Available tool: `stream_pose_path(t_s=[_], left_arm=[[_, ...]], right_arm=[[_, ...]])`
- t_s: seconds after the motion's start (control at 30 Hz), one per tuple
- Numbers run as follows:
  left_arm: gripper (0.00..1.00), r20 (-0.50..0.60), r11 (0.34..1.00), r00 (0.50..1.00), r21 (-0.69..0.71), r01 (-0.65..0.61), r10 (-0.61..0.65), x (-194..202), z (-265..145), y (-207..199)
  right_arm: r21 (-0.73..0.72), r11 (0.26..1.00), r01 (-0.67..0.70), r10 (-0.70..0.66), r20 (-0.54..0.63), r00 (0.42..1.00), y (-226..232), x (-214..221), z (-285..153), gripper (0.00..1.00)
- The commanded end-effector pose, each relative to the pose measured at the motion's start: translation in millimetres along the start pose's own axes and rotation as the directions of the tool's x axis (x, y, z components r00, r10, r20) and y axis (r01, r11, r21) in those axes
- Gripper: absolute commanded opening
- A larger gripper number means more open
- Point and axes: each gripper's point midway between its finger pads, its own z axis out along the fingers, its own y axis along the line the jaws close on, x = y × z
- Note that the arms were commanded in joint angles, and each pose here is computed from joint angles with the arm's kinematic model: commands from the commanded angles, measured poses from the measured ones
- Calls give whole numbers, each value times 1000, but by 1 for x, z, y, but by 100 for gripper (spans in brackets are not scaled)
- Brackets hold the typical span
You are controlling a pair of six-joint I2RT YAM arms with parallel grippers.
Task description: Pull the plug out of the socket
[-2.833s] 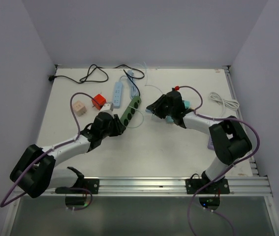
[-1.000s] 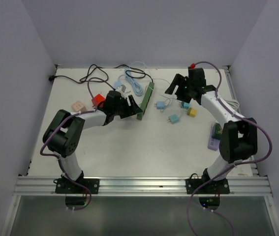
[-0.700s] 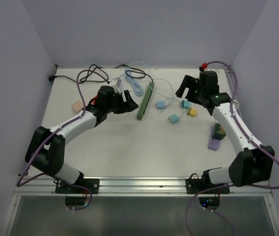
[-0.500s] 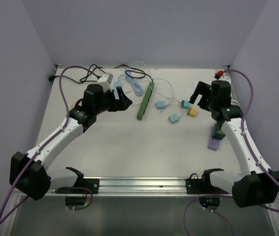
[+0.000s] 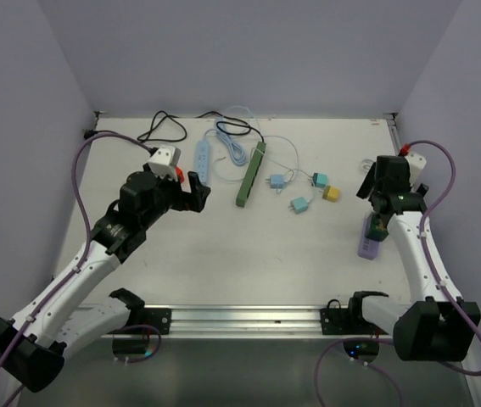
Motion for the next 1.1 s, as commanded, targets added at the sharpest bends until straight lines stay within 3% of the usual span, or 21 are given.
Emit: stream_pose_path(t_s=[0.0, 0.2, 0.83, 1.07], left_arm=[[100, 44, 996, 996, -47, -77, 79, -7, -9, 3], [100, 81, 993, 990, -11, -115, 115, -12, -21, -15], [99, 96, 990, 986, 36, -139, 135, -12, -29, -29], [100, 102, 989, 985, 43, -142, 137, -14, -31, -31]], right_arm=[[119, 993, 9, -7, -21, 1000, -25, 5, 9, 99], [83, 995, 61, -51, -112, 992, -12, 22, 30, 99], [-51, 993, 107, -116, -242, 963, 11, 53, 77, 97], [-64, 991, 114, -127, -258, 958, 14, 56, 78, 71]])
